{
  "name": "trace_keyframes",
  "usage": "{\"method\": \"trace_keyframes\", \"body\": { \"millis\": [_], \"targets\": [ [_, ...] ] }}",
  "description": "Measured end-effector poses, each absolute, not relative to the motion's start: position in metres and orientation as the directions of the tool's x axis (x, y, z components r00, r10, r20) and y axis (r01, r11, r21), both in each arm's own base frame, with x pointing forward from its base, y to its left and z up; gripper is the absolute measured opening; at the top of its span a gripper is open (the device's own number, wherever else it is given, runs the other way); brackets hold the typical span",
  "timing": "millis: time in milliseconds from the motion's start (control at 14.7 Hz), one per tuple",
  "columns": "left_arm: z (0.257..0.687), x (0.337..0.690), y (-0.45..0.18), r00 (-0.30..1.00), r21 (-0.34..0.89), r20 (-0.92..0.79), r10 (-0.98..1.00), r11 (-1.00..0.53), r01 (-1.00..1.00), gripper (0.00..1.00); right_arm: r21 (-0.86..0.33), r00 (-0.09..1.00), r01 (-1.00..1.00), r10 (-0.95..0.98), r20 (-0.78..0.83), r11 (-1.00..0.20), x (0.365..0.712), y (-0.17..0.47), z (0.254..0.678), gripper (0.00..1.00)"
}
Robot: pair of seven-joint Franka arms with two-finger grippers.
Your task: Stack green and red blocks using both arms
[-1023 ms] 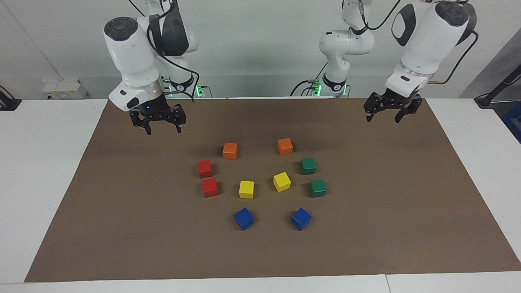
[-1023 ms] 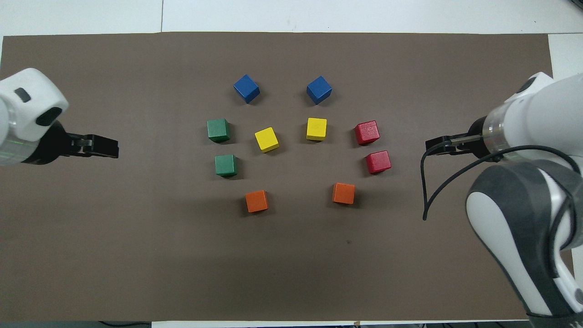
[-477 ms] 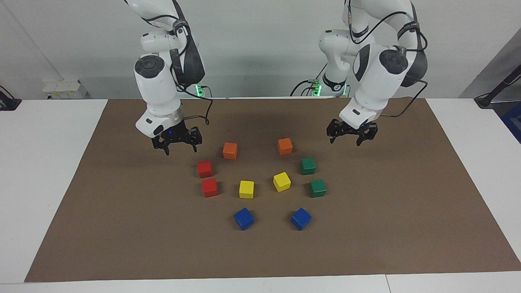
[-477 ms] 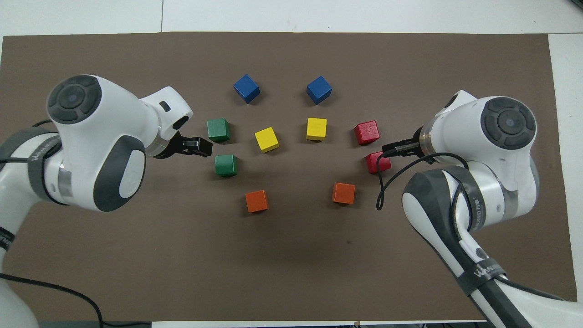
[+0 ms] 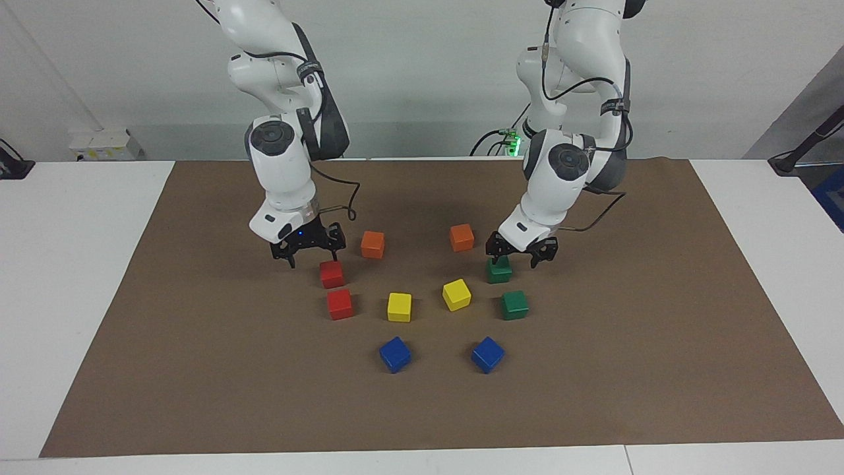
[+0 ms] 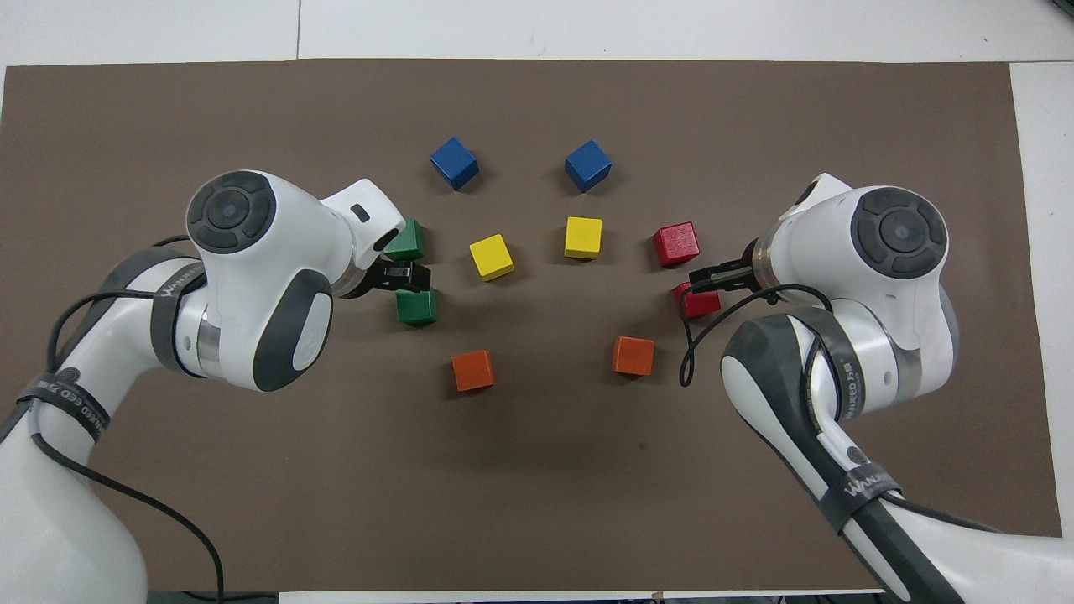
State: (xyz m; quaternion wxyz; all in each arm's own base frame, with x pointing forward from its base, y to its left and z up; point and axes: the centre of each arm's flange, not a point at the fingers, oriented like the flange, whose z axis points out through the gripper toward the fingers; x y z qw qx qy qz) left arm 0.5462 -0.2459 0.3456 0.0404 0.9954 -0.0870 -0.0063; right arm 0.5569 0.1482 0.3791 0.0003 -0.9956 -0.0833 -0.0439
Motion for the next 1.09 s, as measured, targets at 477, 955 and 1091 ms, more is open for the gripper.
{"method": "trace_keyframes", "body": {
  "millis": [477,955,1091],
  "targets": [
    [0.315,0.546,-0.257,0.985,0.079,-0.016,-0.170,-0.983,-0.168,1.00,0.006,0.981,0.172,0.172,0.089,-0.985,0.554,0.151,0.353,1.00],
    [0.307,0.545,-0.258,0.987,0.075,-0.033,-0.158,-0.985,-0.155,0.55,0.006,0.987,0.151,0.151,0.053,-0.988,0.548,0.166,0.321,1.00],
    [0.308,0.545,-0.258,0.989,0.073,-0.039,-0.140,-0.988,-0.137,0.55,0.005,0.987,0.150,0.150,0.058,-0.989,0.548,0.167,0.313,1.00]
  ]
}}
